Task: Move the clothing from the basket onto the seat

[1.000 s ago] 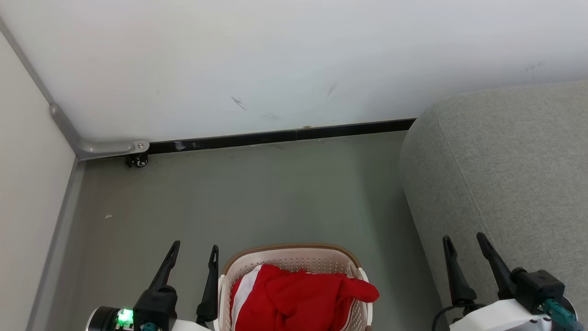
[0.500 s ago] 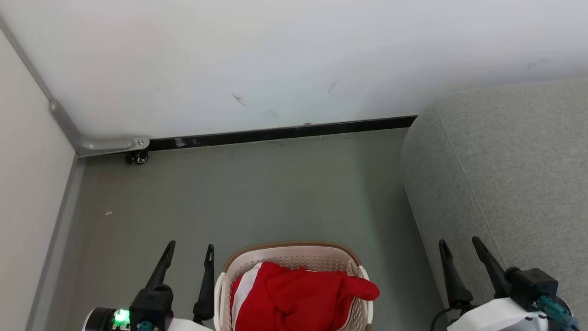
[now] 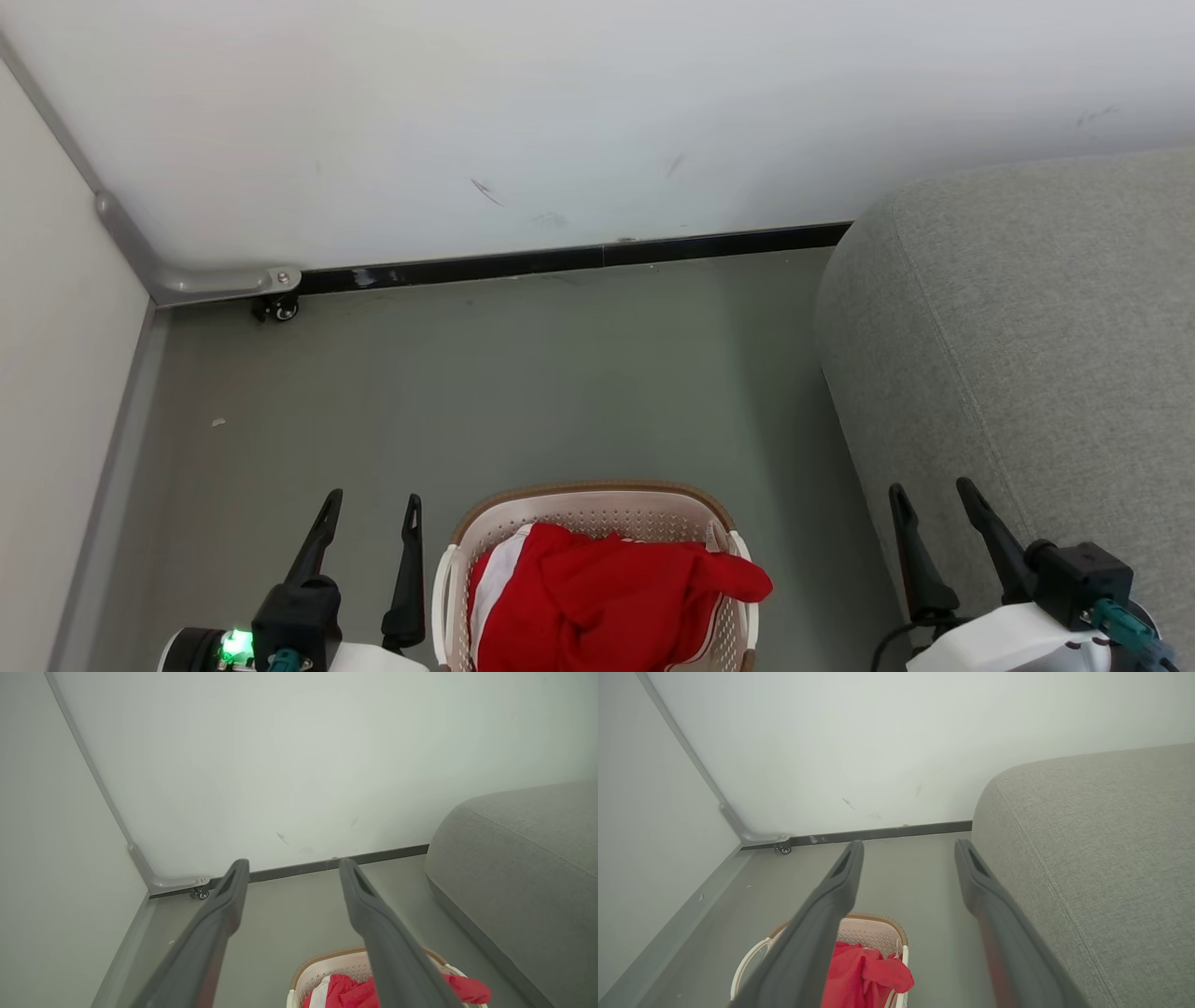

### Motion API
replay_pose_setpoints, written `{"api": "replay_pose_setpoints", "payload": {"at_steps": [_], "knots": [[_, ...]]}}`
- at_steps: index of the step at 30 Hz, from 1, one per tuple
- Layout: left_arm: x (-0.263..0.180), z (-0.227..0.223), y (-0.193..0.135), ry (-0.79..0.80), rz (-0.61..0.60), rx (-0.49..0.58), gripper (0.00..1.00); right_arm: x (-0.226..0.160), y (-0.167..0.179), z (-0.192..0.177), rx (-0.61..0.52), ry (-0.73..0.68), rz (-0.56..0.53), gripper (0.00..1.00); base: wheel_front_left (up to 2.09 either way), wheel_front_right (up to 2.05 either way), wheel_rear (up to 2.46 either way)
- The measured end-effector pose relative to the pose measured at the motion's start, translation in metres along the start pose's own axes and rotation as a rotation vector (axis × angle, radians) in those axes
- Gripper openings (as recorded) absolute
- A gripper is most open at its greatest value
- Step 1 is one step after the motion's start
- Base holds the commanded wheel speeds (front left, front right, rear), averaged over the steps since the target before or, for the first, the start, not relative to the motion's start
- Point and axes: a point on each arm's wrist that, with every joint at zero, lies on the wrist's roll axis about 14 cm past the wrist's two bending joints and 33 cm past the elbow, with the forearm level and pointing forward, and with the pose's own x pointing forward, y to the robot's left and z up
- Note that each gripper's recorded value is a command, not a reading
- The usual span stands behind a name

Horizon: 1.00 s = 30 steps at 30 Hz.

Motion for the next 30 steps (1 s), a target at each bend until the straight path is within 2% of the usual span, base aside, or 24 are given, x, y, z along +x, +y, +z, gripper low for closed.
{"api": "replay_pose_setpoints", "payload": {"at_steps": [12,24,30], "knots": [[0.008,-0.013,-0.001,0.04,-0.02,0.029,1.0,0.003,-0.003,-0.006,0.013,0.02,-0.011,1.0,0.0,0.0,0.0],[0.028,-0.034,-0.026,0.095,-0.14,0.076,1.0,0.005,-0.024,-0.01,0.02,0.021,-0.072,1.0,0.0,0.0,0.0],[0.039,-0.057,-0.042,0.153,-0.233,0.135,1.0,0.008,-0.03,-0.013,0.02,0.023,-0.092,1.0,0.0,0.0,0.0]]}}
